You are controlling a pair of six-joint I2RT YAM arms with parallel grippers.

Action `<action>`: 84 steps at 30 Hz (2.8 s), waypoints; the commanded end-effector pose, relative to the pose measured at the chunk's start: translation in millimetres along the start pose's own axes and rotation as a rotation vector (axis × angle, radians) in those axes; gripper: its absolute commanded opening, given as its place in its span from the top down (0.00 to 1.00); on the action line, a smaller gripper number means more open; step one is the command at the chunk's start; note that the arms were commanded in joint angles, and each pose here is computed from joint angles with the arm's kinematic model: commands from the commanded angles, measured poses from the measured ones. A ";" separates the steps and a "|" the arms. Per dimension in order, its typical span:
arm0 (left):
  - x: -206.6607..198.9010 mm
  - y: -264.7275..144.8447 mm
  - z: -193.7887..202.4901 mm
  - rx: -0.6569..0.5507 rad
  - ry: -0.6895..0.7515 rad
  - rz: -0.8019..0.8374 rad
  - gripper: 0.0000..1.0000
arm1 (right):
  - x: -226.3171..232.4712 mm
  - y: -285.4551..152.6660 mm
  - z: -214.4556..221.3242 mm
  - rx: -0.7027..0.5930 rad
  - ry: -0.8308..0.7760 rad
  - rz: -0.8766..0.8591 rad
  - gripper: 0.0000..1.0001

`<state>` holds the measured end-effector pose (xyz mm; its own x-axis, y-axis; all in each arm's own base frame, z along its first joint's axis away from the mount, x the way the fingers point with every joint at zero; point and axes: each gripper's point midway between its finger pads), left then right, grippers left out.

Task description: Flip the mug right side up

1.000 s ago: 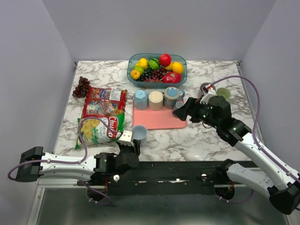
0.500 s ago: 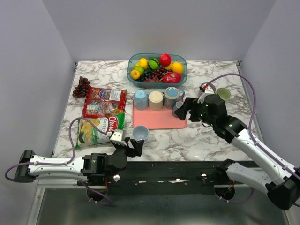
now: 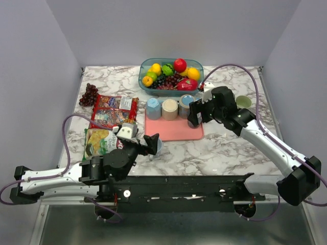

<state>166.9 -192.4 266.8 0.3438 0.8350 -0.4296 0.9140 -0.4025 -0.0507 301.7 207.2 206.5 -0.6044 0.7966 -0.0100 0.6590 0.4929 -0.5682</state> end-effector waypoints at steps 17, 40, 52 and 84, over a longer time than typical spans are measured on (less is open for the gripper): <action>-11.6 99.1 -4.7 0.200 0.060 0.026 0.01 | -53.5 44.1 64.2 0.310 -0.351 -0.218 0.10; 1.7 102.2 8.8 0.257 -0.005 0.046 0.01 | -45.6 88.1 97.4 0.425 -0.189 -0.468 0.24; 6.0 110.4 21.2 0.282 -0.004 0.036 0.01 | -32.4 84.5 106.4 0.437 -0.084 -0.383 0.28; 15.4 108.4 29.1 0.283 -0.018 0.008 0.01 | -42.9 101.7 96.3 0.339 -0.142 0.025 0.57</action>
<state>264.0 -235.8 226.5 0.3475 0.8308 -0.4347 0.8070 -0.5011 -0.3125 337.2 188.4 54.0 -0.6802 0.7298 -0.0687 0.4202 0.3115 -0.8523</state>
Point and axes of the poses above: each gripper's point midway between its finger pads, its own y axis out along the fingers, its own x axis along the line the jaws close on, z = x × y, and after that the axes turned 9 degrees about -y, right-handed
